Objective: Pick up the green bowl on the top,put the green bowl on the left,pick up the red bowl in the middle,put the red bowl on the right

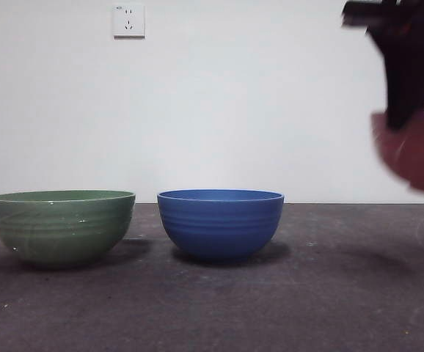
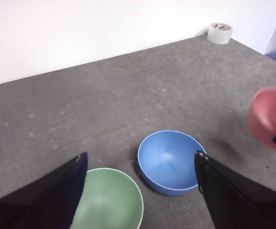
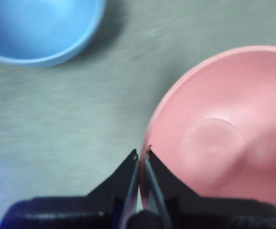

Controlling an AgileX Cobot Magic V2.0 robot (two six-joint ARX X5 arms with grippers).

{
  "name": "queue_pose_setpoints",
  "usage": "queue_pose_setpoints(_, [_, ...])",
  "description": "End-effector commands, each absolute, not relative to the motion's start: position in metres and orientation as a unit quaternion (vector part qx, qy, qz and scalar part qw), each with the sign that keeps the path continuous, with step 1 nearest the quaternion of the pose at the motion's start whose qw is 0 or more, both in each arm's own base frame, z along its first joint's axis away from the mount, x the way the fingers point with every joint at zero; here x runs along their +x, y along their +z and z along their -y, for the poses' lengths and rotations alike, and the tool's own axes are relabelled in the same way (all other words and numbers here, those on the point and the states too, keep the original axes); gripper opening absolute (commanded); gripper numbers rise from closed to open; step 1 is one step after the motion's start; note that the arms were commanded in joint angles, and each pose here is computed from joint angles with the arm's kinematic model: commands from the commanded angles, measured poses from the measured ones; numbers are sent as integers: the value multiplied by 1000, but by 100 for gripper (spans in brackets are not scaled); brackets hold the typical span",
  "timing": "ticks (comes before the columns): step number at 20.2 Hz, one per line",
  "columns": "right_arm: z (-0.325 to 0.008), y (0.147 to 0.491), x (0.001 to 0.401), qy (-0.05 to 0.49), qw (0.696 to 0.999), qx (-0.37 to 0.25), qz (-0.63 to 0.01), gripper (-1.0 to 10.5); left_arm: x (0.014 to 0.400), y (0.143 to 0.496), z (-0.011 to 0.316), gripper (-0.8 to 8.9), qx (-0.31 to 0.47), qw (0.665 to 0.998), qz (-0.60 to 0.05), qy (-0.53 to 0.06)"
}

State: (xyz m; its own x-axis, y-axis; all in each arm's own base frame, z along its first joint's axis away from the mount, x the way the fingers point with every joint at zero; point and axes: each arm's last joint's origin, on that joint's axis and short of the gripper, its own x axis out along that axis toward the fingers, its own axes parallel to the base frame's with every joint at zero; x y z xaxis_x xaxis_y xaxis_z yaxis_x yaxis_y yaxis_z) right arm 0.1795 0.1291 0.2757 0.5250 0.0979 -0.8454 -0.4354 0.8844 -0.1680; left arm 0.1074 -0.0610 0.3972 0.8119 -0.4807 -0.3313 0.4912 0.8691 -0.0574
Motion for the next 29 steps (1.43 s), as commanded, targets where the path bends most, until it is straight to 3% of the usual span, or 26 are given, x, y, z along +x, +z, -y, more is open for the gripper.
queue_pose_setpoints(1, [-137, 265, 189, 198, 857, -157, -449, -17, 107, 398, 61, 373, 16, 952, -164, -258])
queue_pose_setpoints(12, [-171, 204, 228, 250, 807, -181, -504, -16, 107, 397, 61, 373, 16, 951, -168, -258])
queue_pose_setpoints(16, [-171, 206, 228, 241, 813, -171, -502, 298, 107, 397, 61, 373, 16, 951, -168, -258])
queue_pose_setpoints(18, [-169, 215, 225, 244, 821, -167, -489, 316, 107, 397, 61, 373, 17, 951, -168, -258])
queue_pose_setpoints(21, [-159, 250, 212, 257, 854, -144, -428, 313, 107, 397, 61, 373, 17, 953, -166, -253])
queue_pose_setpoints(23, [-148, 283, 198, 268, 888, -118, -354, 311, 108, 398, 59, 371, 31, 959, -160, -233])
queue_pose_setpoints(25, [-133, 315, 181, 275, 917, -100, -270, 241, 109, 397, 58, 258, 48, 963, -156, -212])
queue_pose_setpoints(27, [-115, 338, 165, 270, 937, -82, -208, 41, 109, 395, 58, 34, 66, 962, -160, -210])
queue_pose_setpoints(29, [-98, 351, 150, 259, 949, -73, -165, -16, 111, 388, 58, -8, 69, 963, -168, -197])
